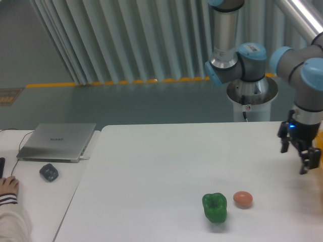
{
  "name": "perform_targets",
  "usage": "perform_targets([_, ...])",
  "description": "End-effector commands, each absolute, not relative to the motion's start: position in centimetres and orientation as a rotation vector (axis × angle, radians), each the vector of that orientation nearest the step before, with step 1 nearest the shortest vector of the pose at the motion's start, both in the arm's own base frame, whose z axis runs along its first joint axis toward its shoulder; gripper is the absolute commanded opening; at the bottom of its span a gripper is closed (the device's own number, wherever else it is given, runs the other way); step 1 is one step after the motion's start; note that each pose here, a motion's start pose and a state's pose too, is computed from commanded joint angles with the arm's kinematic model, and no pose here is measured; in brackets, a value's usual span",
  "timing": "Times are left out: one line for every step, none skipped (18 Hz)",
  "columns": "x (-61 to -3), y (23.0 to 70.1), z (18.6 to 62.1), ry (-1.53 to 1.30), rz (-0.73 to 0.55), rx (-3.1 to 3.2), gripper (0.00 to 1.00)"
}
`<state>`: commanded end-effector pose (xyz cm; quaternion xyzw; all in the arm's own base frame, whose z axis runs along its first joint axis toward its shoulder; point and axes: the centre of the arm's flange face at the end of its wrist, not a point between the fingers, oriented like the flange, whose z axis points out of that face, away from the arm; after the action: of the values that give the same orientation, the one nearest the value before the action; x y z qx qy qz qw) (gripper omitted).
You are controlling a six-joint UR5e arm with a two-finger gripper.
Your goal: Place the red pepper on the table
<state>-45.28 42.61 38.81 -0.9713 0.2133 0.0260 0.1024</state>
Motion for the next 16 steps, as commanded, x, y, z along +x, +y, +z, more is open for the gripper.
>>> perform_targets([-45.5, 42.7, 38.6, 0.572, 0.069, -2.880, 1.00])
perform_targets([-45.7, 43.0, 38.7, 0.519, 0.068, -2.888, 1.00])
perform_targets([-45.8, 43.0, 38.7, 0.475, 0.065, -2.895, 1.00])
perform_targets([-46.5, 43.0, 38.6, 0.454, 0.106, -2.896, 1.00])
perform_targets([-47.4, 42.4, 38.7, 0.445, 0.157, -2.916, 1.00])
perform_targets([-48.2, 41.8, 38.9, 0.448, 0.218, -2.956, 1.00])
perform_targets([-49.2, 41.3, 38.5, 0.516, 0.294, -3.026, 1.00])
perform_targets([-49.6, 41.0, 38.2, 0.581, 0.324, -3.070, 1.00])
perform_targets([-49.9, 40.6, 38.0, 0.623, 0.346, -3.104, 1.00])
perform_targets([-50.1, 40.5, 38.0, 0.638, 0.357, -3.122, 1.00])
perform_targets([-50.3, 40.5, 38.0, 0.635, 0.369, -3.128, 1.00])
perform_targets([-50.6, 40.6, 37.9, 0.640, 0.373, -3.134, 1.00])
perform_targets([-50.7, 40.6, 37.9, 0.657, 0.381, -3.138, 1.00])
perform_targets([-50.8, 40.5, 37.8, 0.667, 0.380, -3.140, 1.00])
perform_targets([-50.8, 40.5, 37.6, 0.670, 0.379, -3.148, 1.00])
perform_targets([-50.8, 40.4, 37.6, 0.673, 0.383, -3.153, 1.00])
